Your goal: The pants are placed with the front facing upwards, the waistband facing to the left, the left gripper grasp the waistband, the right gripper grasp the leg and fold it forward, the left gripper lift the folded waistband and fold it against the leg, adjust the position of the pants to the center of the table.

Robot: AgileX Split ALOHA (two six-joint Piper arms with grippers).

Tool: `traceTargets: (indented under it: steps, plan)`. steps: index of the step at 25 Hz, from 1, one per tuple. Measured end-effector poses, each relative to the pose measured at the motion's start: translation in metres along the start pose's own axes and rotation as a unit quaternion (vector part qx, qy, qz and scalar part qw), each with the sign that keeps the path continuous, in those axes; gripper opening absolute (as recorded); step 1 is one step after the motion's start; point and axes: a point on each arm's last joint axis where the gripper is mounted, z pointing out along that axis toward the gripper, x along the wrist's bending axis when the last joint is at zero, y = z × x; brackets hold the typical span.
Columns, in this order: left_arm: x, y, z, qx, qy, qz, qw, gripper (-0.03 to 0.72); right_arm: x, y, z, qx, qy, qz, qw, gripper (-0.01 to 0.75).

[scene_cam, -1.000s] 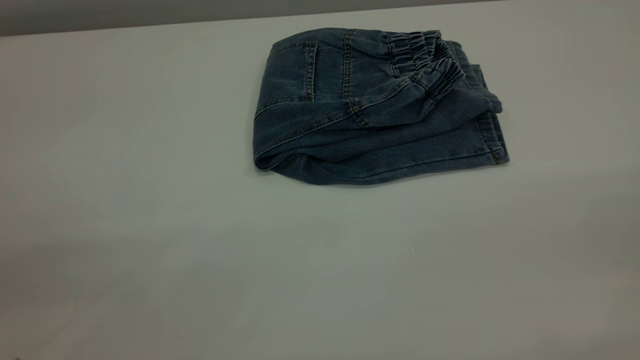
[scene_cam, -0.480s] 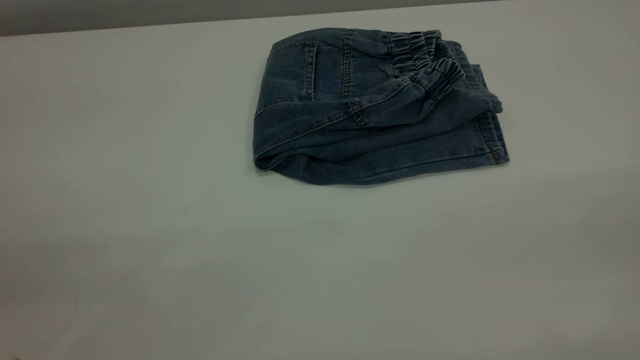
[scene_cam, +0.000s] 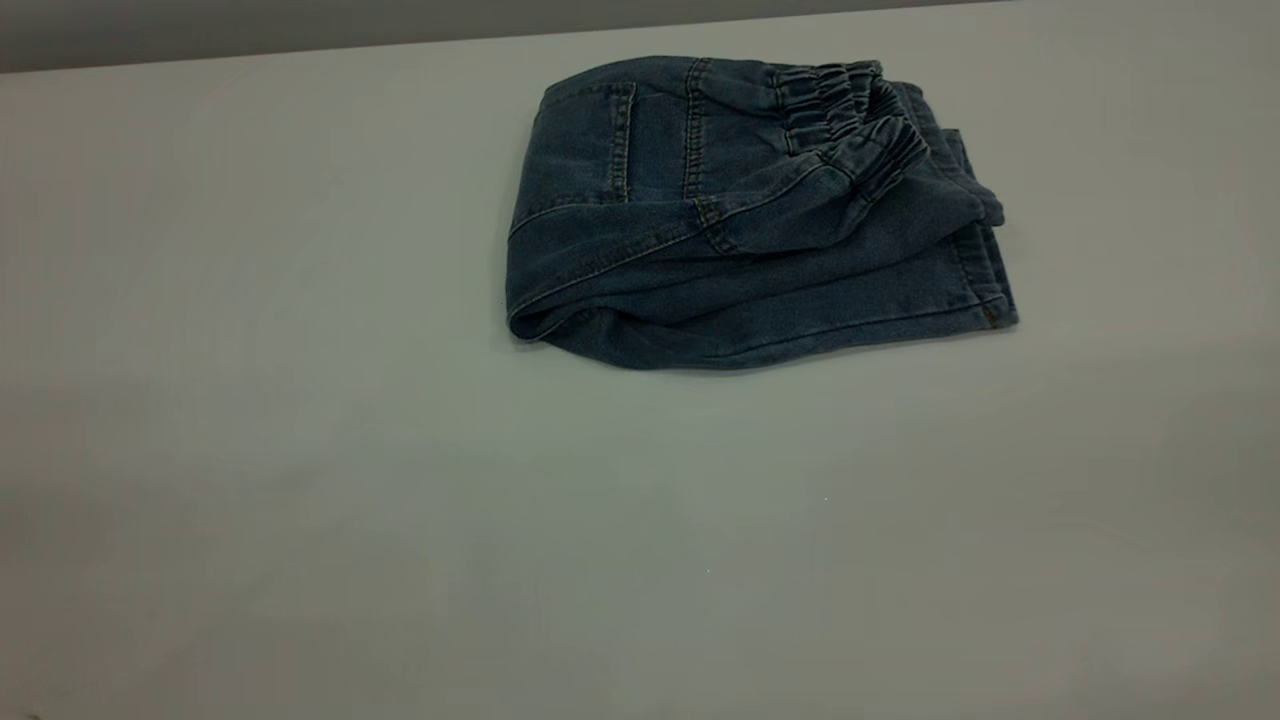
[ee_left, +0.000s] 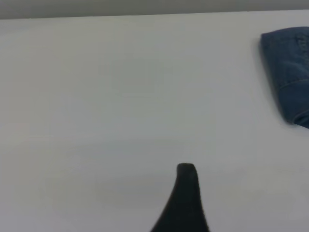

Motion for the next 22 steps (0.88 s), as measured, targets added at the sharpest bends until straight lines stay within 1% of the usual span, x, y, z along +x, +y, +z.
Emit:
traceTargets:
  steps: [4,22]
  plan:
    - [0.0003,0.0001,0.0000,0.000,-0.020,0.010,1.000,0.571,-0.0001,0.0000,0.0000,0.000,-0.001,0.000,1.000,0.498]
    - [0.0003,0.0001,0.0000,0.000,-0.020,0.011,1.000,0.571,0.0000,0.0000,0.0000,0.000,-0.002,0.001,1.000,0.498]
